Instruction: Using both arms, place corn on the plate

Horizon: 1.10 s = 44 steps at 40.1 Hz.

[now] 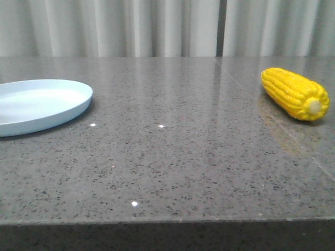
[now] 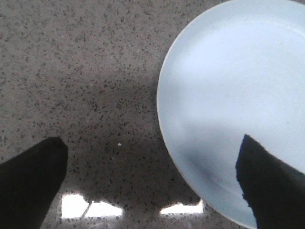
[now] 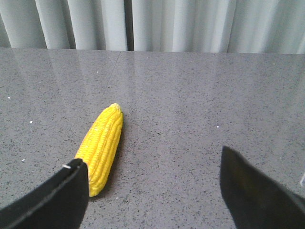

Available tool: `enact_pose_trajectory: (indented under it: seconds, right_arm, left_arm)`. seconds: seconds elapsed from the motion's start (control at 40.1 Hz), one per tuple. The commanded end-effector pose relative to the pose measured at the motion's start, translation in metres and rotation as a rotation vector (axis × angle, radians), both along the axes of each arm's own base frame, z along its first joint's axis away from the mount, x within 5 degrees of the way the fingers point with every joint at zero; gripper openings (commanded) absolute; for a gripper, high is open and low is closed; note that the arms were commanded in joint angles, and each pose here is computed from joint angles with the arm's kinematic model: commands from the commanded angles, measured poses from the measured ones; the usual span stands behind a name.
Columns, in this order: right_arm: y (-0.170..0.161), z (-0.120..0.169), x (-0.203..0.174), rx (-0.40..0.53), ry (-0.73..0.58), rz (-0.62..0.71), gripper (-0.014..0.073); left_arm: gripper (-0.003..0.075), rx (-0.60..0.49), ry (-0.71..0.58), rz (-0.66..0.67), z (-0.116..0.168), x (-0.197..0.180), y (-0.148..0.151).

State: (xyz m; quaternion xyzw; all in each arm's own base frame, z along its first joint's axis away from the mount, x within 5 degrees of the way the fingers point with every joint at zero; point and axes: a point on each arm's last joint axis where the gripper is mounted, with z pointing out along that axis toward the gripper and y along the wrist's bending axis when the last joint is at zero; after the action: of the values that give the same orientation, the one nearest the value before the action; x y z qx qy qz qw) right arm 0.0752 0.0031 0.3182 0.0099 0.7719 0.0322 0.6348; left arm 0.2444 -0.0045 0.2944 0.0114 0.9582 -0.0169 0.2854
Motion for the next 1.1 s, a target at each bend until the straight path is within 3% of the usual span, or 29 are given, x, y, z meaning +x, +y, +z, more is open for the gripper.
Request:
enact_pose_trajectory:
  seconds: [0.0,0.1,0.325,0.674,0.749,0.899,1.073]
  right_arm:
    - [0.0,0.016,0.002,-0.006,-0.091,-0.004,0.0592]
    - [0.0,0.016,0.002,-0.006,-0.091,-0.004,0.0592]
    - [0.0,0.016,0.002,-0.006,-0.091,-0.004,0.0592]
    - [0.0,0.016,0.002,-0.006,-0.091,-0.004,0.0592]
    - [0.0,0.016,0.002,-0.006,-0.091,-0.004,0.0592]
    - [0.0,0.016,0.002,-0.006,-0.091,-0.004,0.0592]
    - [0.0,0.016,0.002,-0.006,-0.091,-0.004,0.0592]
  left_arm:
    - [0.0688,-0.013,-0.048,-0.008,0.009,0.015,-0.004]
    - [0.0642,-0.013,-0.014,-0.021,0.001,0.027,-0.007]
    - [0.0426,-0.011,0.043,-0.062,-0.014,0.044,-0.02]
    - [0.0382,-0.018,0.088,-0.058,-0.028,0.052,-0.021]
    - [0.0271,-0.018,0.088,-0.058,-0.028,0.052,-0.021]
    - [-0.0021,-0.018,0.086,-0.058,-0.027,0.052,-0.021]
    - [-0.002,-0.09,0.079,-0.043,-0.016,0.055,-0.026]
